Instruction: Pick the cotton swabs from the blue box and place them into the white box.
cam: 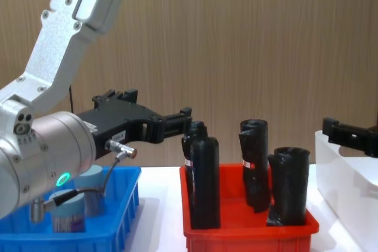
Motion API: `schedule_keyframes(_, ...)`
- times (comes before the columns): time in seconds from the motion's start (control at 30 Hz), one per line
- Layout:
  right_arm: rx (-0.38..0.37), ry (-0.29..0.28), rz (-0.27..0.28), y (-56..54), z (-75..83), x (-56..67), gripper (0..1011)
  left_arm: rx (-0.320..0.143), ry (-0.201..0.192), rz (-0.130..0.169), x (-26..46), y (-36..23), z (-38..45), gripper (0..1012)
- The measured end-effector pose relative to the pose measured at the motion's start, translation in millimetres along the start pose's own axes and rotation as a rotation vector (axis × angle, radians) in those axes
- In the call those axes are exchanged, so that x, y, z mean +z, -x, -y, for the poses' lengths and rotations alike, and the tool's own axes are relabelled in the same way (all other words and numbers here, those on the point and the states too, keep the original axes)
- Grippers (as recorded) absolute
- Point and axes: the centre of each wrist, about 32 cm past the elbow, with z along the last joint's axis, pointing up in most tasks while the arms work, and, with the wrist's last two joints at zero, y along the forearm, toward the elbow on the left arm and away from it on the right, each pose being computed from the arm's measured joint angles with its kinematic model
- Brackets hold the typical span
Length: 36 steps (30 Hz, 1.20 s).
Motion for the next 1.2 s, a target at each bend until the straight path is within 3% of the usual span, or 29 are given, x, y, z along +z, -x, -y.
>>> schedule_keyframes(0.8,0.000,0.000,0.000,0.0,0.0,0.0,1002,0.000,0.000,0.000,0.0,-0.2,0.1,1004)
schedule_keyframes(1.2,0.000,0.000,0.000,0.0,0.0,0.0,1001,0.028,-0.027,-0.008,-7.0,-11.2,-1.8,1004)
